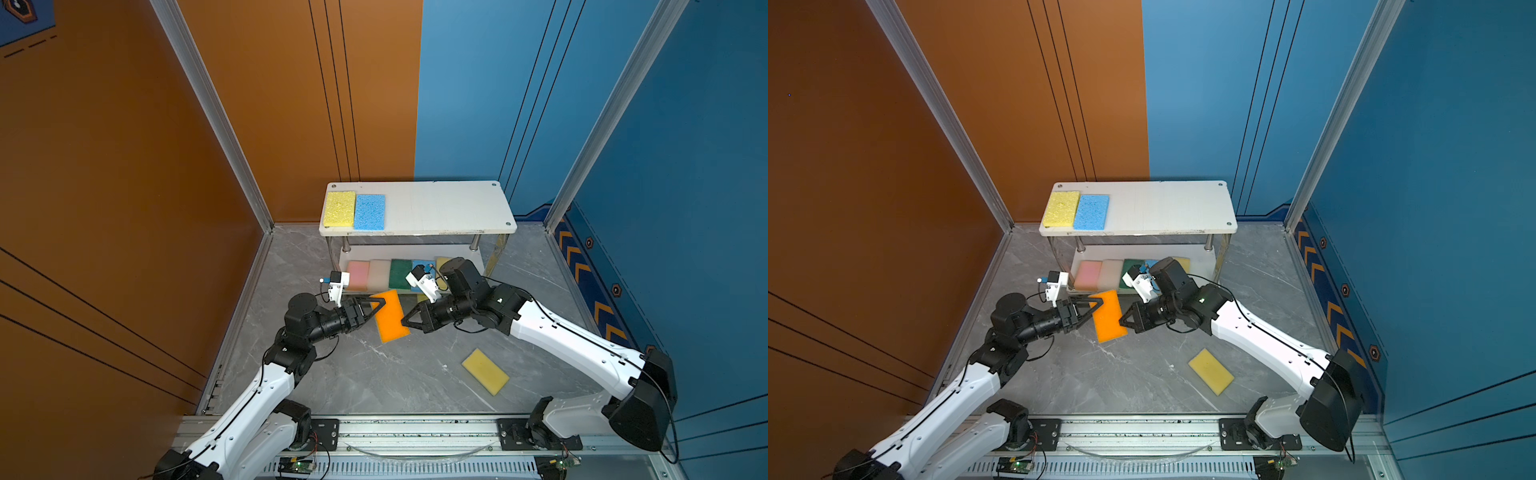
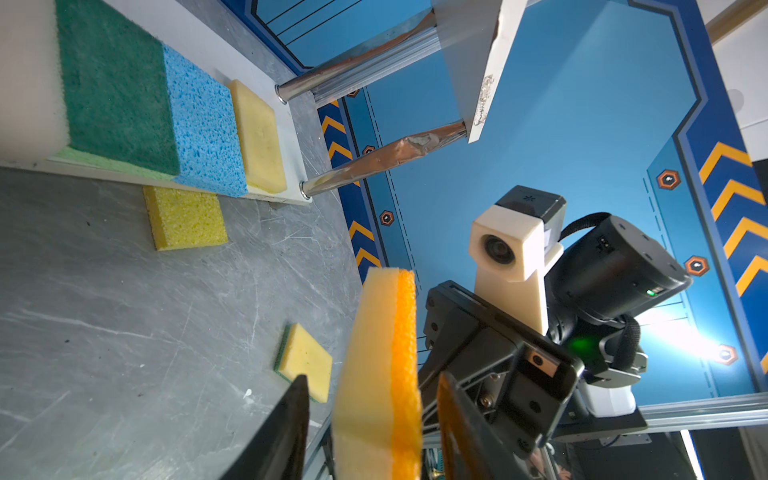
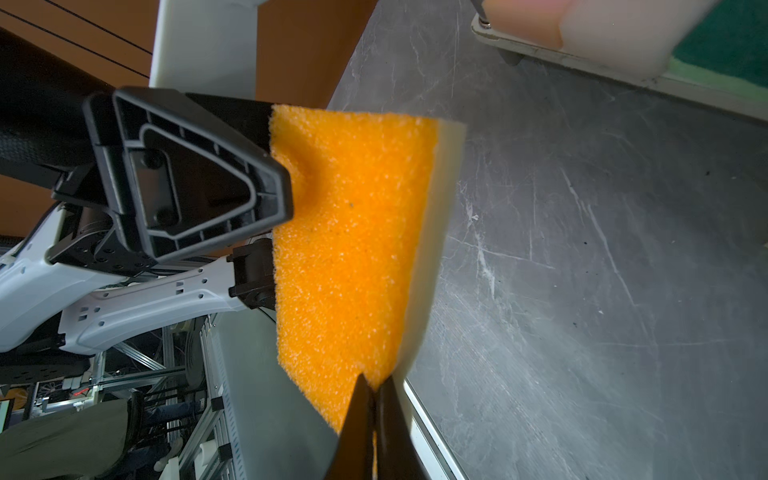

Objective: Place and organize the cleaning sponges onto the shelf
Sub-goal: 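Close the right gripper on the orange sponge's edge and lift it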

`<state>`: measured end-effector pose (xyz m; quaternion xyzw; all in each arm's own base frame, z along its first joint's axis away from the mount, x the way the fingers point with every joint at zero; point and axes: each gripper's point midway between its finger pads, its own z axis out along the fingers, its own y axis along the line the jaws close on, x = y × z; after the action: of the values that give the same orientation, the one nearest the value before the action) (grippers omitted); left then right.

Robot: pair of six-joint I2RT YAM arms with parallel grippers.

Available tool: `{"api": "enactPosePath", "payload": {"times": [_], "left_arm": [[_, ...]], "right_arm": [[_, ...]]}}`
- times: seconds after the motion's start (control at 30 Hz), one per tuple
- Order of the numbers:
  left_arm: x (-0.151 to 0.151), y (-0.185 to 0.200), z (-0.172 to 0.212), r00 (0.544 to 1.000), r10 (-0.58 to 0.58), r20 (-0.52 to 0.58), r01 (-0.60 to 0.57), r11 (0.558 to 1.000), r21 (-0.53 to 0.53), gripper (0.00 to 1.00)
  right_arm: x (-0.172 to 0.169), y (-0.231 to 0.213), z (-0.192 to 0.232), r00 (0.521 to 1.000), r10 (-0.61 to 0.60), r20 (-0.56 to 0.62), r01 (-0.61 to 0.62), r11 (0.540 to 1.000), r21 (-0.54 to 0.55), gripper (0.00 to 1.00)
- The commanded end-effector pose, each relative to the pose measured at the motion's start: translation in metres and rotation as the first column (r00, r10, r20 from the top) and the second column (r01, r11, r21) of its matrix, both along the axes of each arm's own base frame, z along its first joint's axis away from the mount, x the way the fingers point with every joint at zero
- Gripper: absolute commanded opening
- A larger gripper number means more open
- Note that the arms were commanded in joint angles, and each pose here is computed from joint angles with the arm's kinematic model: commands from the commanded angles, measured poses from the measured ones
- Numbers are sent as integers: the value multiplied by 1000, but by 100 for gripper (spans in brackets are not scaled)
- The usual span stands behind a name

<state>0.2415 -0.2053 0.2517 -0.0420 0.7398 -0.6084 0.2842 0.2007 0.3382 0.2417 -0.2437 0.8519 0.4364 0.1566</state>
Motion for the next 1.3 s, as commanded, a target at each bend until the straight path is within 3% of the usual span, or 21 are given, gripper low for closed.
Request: {"api": "enactPosePath", "payload": {"times": [0.0,0.07,0.33,0.53,0.57,1.27], "left_arm": [[0,-3,4,1000,-9,27,9,1000,-8,35],[0,-3,4,1000,-8,29,8,1000,-7,26],[0,-2,4,999,-2,36,3,1000,-9,13],[1,-1,6,999,9,37,-8,1000,-17,6],[1,-1,5,999,11,36,-10,1000,-18,6],[4,3,8,999,27,36,-25,999,-32,5]], "right_arm": [[-4,3,11,999,27,18,-27,1000,12,0],[-4,3,10,1000,24,14,-24,1000,11,0],[-5,5,9,1000,22,-6,-22,1000,9,1],[-10,3,2,999,18,-27,-18,1000,-16,31],[-11,2,1,999,17,-29,-17,1000,-22,32],[-17,-2,-19,999,8,-45,-11,997,-70,26]]}}
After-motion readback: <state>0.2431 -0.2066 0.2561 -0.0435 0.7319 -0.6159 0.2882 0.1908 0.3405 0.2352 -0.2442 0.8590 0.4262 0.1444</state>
